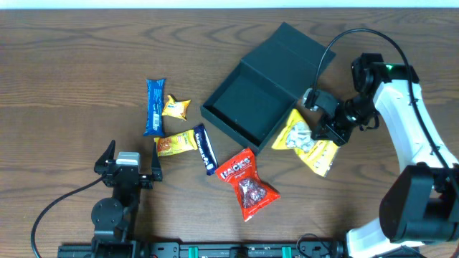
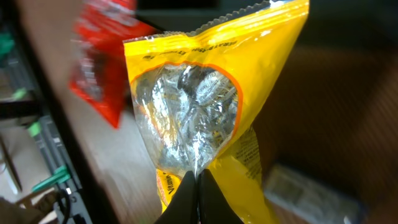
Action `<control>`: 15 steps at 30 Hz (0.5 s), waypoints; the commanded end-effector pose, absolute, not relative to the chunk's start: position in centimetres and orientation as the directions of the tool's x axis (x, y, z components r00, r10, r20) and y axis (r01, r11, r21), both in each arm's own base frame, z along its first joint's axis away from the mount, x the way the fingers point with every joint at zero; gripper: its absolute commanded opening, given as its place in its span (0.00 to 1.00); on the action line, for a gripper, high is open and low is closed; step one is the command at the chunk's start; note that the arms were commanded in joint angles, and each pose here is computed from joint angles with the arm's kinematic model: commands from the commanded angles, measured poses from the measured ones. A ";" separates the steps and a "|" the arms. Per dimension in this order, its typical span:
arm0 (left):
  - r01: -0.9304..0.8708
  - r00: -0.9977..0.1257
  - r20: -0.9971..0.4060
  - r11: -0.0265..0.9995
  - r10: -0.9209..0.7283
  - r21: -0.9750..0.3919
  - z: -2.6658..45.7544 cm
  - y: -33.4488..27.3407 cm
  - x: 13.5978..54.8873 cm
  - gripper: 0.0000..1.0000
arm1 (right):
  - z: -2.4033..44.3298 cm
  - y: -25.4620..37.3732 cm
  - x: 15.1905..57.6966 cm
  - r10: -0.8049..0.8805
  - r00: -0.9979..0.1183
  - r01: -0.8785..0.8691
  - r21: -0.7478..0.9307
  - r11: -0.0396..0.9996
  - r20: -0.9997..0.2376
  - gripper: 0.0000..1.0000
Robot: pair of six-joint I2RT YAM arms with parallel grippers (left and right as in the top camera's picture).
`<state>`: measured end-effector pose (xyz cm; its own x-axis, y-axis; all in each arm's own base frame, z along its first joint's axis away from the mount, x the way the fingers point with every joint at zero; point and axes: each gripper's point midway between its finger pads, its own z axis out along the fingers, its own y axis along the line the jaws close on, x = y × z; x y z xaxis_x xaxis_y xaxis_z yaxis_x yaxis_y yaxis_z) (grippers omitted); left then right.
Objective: Pack container
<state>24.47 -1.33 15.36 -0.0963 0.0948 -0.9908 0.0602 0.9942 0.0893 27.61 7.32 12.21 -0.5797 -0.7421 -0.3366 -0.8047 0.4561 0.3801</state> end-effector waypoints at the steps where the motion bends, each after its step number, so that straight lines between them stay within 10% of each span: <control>1: 0.043 -0.157 -0.983 0.995 0.092 0.086 13.5 -0.9 24.3 0.95 | 15.0 10.1 27.7 -0.719 -0.432 -0.896 0.352 0.272 -0.544 0.01; 15: 0.043 -0.157 -0.983 0.995 0.091 0.085 13.5 -0.9 24.3 0.95 | 11.6 9.3 25.1 -0.755 -0.468 -0.863 0.418 0.282 -0.458 0.02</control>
<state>24.47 -1.33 15.36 -0.0963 0.0948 -0.9908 0.0602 0.9942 0.0893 25.53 8.72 11.45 -0.4930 -0.7597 -0.4241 -0.8487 0.3125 0.4267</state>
